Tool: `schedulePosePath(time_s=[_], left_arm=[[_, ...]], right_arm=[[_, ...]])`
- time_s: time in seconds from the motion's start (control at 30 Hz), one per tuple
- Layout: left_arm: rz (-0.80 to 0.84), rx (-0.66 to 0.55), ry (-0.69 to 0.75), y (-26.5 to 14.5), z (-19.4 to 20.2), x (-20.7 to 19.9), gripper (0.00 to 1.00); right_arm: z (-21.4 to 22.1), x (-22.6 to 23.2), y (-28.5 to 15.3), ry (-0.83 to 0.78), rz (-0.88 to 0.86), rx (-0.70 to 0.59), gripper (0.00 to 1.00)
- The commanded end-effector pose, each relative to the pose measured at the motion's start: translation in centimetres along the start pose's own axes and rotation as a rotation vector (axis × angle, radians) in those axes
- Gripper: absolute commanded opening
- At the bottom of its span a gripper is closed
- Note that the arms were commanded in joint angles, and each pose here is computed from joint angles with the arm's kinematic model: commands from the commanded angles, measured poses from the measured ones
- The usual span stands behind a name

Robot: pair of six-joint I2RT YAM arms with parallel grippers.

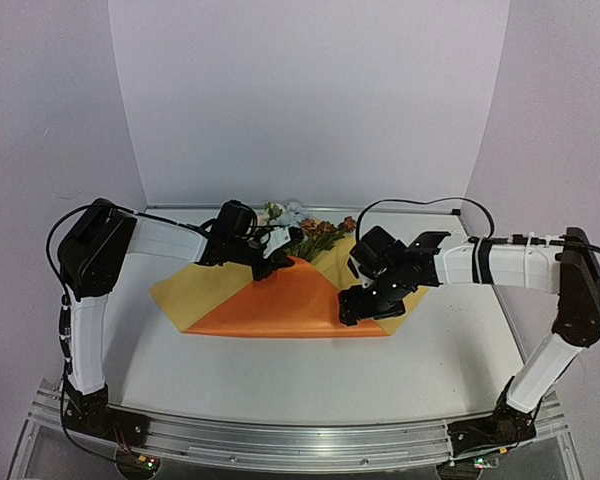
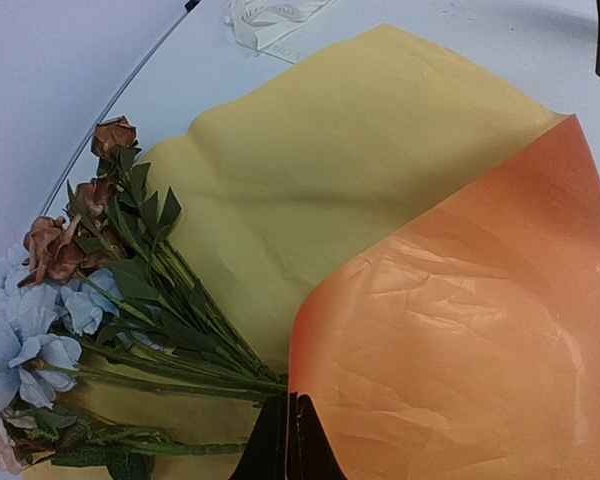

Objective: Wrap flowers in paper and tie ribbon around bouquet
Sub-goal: Fold the bottom corner of the flattened wrapping paper at the center of the board.

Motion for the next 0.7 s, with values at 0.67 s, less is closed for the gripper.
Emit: schedulePosePath(time_s=[0.67], left_arm=[[-0.059,-0.008,-0.05,0.8,1.1,2.3,0.01]], right_arm=[[-2.3,2.3,5.5,0.004,0.041,0.056,0.53]])
Point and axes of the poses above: each gripper's point midway between its finger pads, its own y axis out along the fingers, its own x axis along the line the jaws close on, z = x × y, the point moved 9 cm from there along -y, back along the fingers, and after that the axes turned 10 degrees about y, right-handed, at the moved point
